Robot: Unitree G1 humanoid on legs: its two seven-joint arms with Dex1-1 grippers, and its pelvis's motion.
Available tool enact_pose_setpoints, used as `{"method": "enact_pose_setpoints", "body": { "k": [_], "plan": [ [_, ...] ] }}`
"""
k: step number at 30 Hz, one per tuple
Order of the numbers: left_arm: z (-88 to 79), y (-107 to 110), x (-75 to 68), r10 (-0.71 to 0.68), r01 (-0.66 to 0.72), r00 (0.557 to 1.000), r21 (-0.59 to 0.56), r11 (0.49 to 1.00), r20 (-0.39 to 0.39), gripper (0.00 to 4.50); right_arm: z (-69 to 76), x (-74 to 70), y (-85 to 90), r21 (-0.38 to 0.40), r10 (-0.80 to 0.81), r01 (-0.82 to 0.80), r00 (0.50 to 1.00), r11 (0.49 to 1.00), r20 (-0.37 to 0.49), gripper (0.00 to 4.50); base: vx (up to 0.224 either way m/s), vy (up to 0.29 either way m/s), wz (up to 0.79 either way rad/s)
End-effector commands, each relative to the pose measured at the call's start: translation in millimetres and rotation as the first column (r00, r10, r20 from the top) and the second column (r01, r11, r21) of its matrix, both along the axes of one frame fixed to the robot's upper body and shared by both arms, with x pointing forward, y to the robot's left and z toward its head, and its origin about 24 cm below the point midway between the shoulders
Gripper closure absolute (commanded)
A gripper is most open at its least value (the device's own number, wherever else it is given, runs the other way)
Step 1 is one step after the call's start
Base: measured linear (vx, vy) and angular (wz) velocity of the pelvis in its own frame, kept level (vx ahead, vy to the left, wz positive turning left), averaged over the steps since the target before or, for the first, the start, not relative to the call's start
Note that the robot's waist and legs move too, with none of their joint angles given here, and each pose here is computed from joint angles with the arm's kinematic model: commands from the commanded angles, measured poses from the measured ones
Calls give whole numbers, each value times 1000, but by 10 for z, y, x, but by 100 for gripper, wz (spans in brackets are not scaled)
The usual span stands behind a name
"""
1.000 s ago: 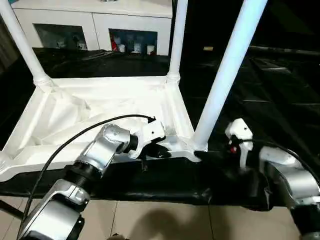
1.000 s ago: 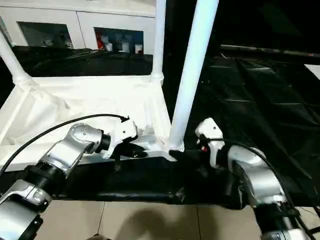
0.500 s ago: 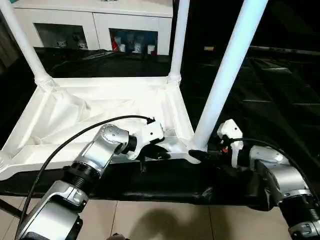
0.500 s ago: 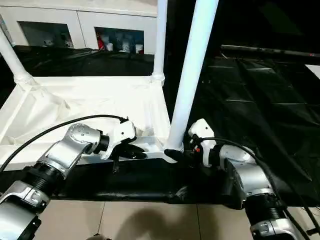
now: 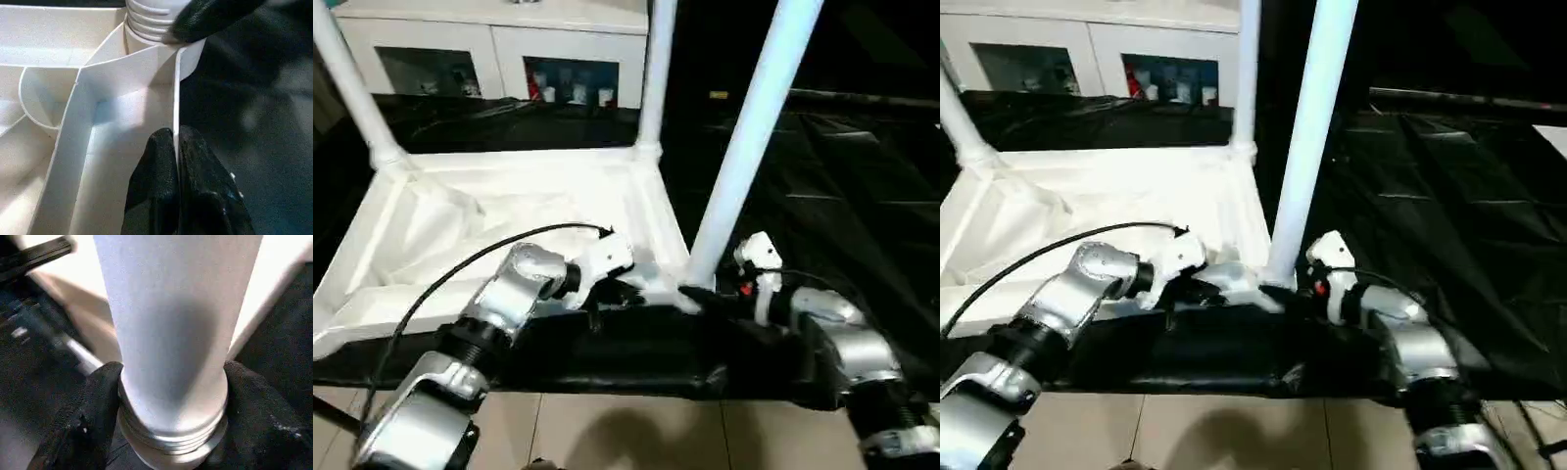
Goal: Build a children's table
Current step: Rotate leg to tighten
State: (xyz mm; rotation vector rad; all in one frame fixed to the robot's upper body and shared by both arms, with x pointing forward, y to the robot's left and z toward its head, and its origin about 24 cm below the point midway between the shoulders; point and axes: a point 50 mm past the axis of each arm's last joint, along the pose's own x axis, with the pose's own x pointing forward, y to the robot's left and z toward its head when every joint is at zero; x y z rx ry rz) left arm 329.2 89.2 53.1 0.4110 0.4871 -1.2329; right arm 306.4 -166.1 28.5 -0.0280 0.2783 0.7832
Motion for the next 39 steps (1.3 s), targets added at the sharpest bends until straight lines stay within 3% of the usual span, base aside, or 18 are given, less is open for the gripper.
{"method": "enact_pose_setpoints", "body": {
  "k": [1, 5, 7, 11, 13, 17, 19, 22, 23, 24, 28, 30, 37, 39],
  "plan": [
    [-22, -149, 55, 111, -111, 994, -75, 991, -7, 450, -155, 22, -13, -32, -159, 157, 987, 987, -38, 173, 0, 0, 0],
    [-77, -312, 112, 205, -204, 979, -70, 977, 9, 450, -221, 72, 148, 33, -349, 352, 935, 936, -71, 174, 0, 0, 0],
    [-86, -436, 133, 230, -227, 972, -71, 971, 38, 450, -219, 104, 363, 67, -411, 417, 907, 907, -90, 174, 0, 0, 0],
    [-69, -542, 131, 193, -188, 977, -63, 980, 89, 450, -158, 82, 688, 113, -311, 316, 949, 942, -58, 174, 0, 0, 0],
    [-69, -554, 128, 167, -163, 981, -54, 985, 100, 450, -125, 58, 752, 118, -252, 252, 968, 960, -20, 119, 0, 0, 0],
    [-86, -459, 128, 124, -122, 986, -29, 992, 110, 450, -51, 54, 614, 125, -194, 191, 981, 974, 17, 95, 0, 0, 0],
    [-91, -412, 115, 96, -93, 990, -32, 995, 101, 450, -22, 45, 526, 93, -143, 139, 989, 986, 41, 60, 0, 0, 0],
    [-106, -267, 77, 19, -18, 997, -21, 1000, 74, 450, 86, 31, 262, 65, -58, 53, 995, 996, 76, 60, 0, 0, 0],
    [-106, -267, 77, 19, -18, 997, -21, 1000, 74, 450, 86, 31, 262, 65, -58, 53, 995, 996, 76, 60, 0, 0, 0],
    [-99, -178, 38, -44, 46, 997, -39, 998, 58, 450, 124, -8, 86, 19, 22, -23, 997, 1000, 78, 60, 0, 0, 0],
    [-82, -55, -55, -177, 178, 984, -61, 982, 22, 450, 128, -85, -82, -36, 142, -141, 989, 989, 36, 60, 0, 0, 0],
    [-62, -16, -111, -232, 230, 973, -93, 969, -17, 450, 121, -98, -124, -64, 180, -178, 984, 982, 18, 60, 0, 0, 0],
    [-53, 36, -158, -275, 270, 961, -93, 958, -40, 450, 130, -101, -123, -66, 226, -225, 974, 972, -3, 60, 0, 0, 0],
    [-56, 56, -173, -284, 279, 958, -92, 956, -47, 450, 129, -105, -118, -59, 245, -245, 969, 968, -10, 92, 0, 0, 0]
  ]
}}
